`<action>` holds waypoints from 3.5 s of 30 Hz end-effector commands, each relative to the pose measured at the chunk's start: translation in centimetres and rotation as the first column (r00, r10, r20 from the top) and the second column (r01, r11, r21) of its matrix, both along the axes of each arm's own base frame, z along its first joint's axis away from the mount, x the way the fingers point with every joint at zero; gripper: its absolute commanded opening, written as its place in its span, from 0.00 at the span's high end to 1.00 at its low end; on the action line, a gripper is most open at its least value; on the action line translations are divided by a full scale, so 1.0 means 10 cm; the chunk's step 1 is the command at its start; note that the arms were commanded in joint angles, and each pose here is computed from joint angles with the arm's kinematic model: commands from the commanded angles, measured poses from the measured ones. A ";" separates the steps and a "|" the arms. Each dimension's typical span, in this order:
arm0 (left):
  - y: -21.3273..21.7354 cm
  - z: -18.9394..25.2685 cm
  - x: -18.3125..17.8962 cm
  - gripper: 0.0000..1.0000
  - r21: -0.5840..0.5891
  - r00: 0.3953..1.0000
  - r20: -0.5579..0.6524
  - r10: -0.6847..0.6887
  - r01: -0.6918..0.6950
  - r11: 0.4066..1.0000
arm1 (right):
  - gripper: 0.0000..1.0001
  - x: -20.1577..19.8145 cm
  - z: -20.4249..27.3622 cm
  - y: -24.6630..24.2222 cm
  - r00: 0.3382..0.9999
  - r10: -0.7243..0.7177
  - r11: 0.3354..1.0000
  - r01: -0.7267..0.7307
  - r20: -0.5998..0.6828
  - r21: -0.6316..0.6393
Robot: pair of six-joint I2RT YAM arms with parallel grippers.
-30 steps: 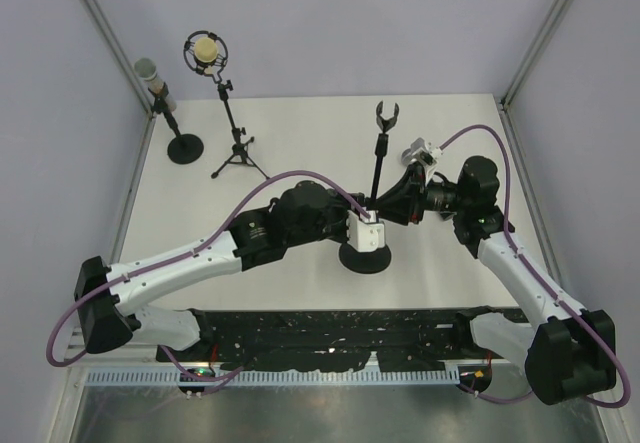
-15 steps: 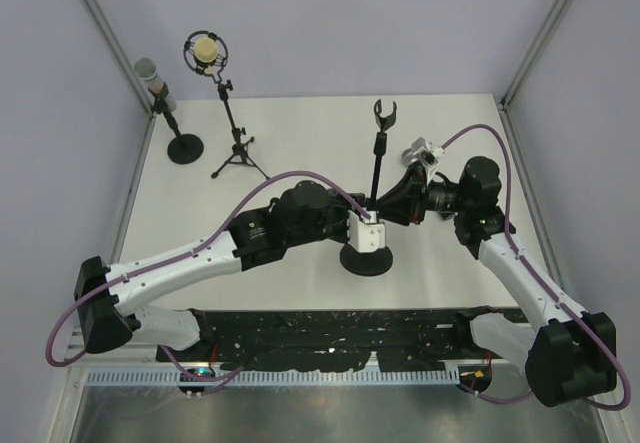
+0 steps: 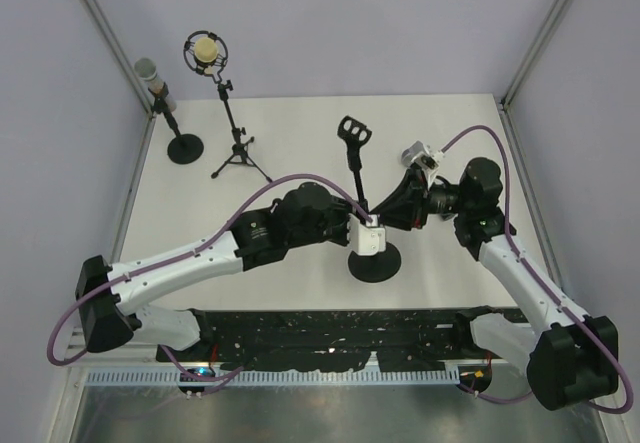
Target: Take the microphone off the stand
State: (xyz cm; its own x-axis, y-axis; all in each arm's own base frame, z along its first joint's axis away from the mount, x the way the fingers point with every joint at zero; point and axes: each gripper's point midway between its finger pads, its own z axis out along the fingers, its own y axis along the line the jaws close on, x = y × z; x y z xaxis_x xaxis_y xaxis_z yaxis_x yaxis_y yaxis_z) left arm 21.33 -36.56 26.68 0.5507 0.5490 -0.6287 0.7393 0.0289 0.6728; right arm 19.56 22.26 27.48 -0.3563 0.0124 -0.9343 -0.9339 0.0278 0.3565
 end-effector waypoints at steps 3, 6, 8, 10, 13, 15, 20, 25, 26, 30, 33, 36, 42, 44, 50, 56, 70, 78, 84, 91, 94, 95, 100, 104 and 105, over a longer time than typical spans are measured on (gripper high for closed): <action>-0.07 -0.17 -0.13 0.57 0.020 0.997 -0.060 -0.047 0.049 0.999 | 0.94 -0.16 0.46 0.03 0.965 0.055 0.997 -0.065 0.257 0.031; -0.09 -0.15 -0.13 0.56 0.010 0.996 -0.071 -0.046 0.047 0.999 | 0.94 -0.10 0.40 0.04 0.965 0.042 0.999 -0.049 0.259 0.022; -0.11 -0.15 -0.14 0.56 0.005 0.995 -0.081 -0.050 0.050 0.999 | 0.95 -0.05 0.35 0.05 0.967 0.031 0.999 -0.036 0.254 0.015; -0.13 -0.16 -0.16 0.56 0.007 0.994 -0.093 -0.055 0.056 0.998 | 0.95 -0.01 0.29 0.05 0.969 0.028 1.000 -0.029 0.246 0.003; -0.13 -0.18 -0.17 0.55 0.010 0.994 -0.092 -0.054 0.055 0.998 | 0.95 0.01 0.24 0.05 0.970 0.028 1.000 -0.028 0.242 -0.004; -0.12 -0.19 -0.16 0.55 0.010 0.995 -0.086 -0.051 0.052 0.999 | 0.94 0.00 0.27 0.05 0.966 0.030 1.000 -0.031 0.255 -0.003; -0.10 -0.22 -0.18 0.54 0.009 0.994 -0.092 -0.053 0.054 0.998 | 0.94 0.01 0.21 0.00 0.950 0.008 0.998 0.011 0.311 -0.058; -0.06 -0.38 -0.19 0.52 0.020 0.993 -0.103 -0.051 0.053 0.998 | 0.75 -0.11 0.01 -0.16 0.903 0.043 0.978 0.049 0.427 -0.202; -0.06 -0.43 -0.18 0.51 0.019 0.993 -0.108 -0.049 0.051 0.999 | 0.68 -0.15 -0.06 -0.20 0.898 0.072 0.968 0.042 0.435 -0.248; -0.03 -0.57 -0.16 0.49 -0.009 0.980 -0.195 -0.043 0.042 0.999 | 0.54 -0.27 -0.32 -0.36 0.892 0.154 0.920 0.027 0.424 -0.391; -0.01 -0.60 -0.12 0.48 -0.063 0.954 -0.296 -0.046 0.028 0.998 | 0.54 -0.32 -0.43 -0.43 0.885 0.173 0.902 0.033 0.431 -0.431; 0.01 -0.57 -0.02 0.47 -0.134 0.916 -0.399 -0.044 -0.011 0.991 | 0.54 -0.45 -0.43 -0.46 0.876 0.194 0.903 0.016 0.441 -0.430; -0.12 -0.47 0.09 0.45 -0.253 0.756 -0.642 -0.127 -0.053 0.966 | 0.55 -0.47 -0.60 -0.62 0.852 0.207 0.861 0.076 0.482 -0.503; -0.23 -0.44 0.06 0.44 -0.279 0.686 -0.708 -0.169 -0.052 0.959 | 0.55 -0.39 -0.75 -0.70 0.857 0.188 0.839 0.114 0.480 -0.532; -0.53 -0.44 0.06 0.44 -0.319 0.482 -0.839 -0.252 -0.062 0.946 | 0.55 -0.18 -0.98 -0.84 0.855 0.131 0.834 0.178 0.502 -0.522; -0.54 -0.51 0.20 0.44 -0.324 0.421 -0.872 -0.248 -0.119 0.938 | 0.53 -0.11 -0.91 -0.83 0.852 0.069 0.860 0.213 0.519 -0.463; 0.18 -0.51 0.36 0.00 -0.284 0.524 -0.839 -0.144 -0.197 0.938 | 0.16 0.46 -0.95 -0.79 0.813 -0.096 0.864 0.354 0.574 -0.357; 0.83 -0.51 0.38 0.00 -0.259 0.597 -0.801 -0.055 -0.263 0.929 | 0.20 0.56 -1.06 -0.66 0.881 -0.075 0.909 0.253 0.467 -0.332; 1.19 -0.45 0.33 0.00 -0.236 0.612 -0.791 -0.013 -0.285 0.929 | 0.30 0.61 -1.14 -0.63 0.908 -0.045 0.922 0.198 0.417 -0.333; 1.55 -0.43 0.27 0.00 -0.214 0.621 -0.781 0.057 -0.353 0.911 | 0.45 0.59 -1.11 -0.57 0.906 -0.022 0.938 0.165 0.422 -0.304; 1.70 -0.39 0.25 0.00 -0.210 0.633 -0.770 0.086 -0.378 0.902 | 0.54 0.58 -1.13 -0.55 0.908 -0.018 0.940 0.158 0.419 -0.302; 1.76 -0.39 0.24 0.00 -0.209 0.634 -0.768 0.095 -0.388 0.898 | 0.55 0.58 -1.13 -0.55 0.908 -0.018 0.941 0.157 0.419 -0.300; 1.95 -0.34 0.19 0.01 -0.233 0.645 -0.755 0.116 -0.430 0.873 | 0.63 0.57 -1.15 -0.51 0.911 -0.004 0.943 0.141 0.412 -0.303; 2.03 -0.36 0.16 0.00 -0.248 0.668 -0.732 0.137 -0.449 0.858 | 0.81 0.59 -1.15 -0.49 0.910 -0.010 0.941 0.150 0.415 -0.305; 2.04 -0.37 0.15 0.00 -0.248 0.666 -0.733 0.139 -0.452 0.857 | 0.87 0.60 -1.14 -0.49 0.912 -0.017 0.940 0.154 0.409 -0.304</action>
State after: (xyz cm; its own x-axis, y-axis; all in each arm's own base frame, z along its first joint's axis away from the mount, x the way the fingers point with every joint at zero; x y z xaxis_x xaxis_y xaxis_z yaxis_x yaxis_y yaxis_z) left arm 23.68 -16.37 23.08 -0.2751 0.2382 -0.9314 0.8691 0.4759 -0.1350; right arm 24.70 16.70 14.42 -0.0192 -0.3239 -0.9459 -0.9838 0.1748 -0.0399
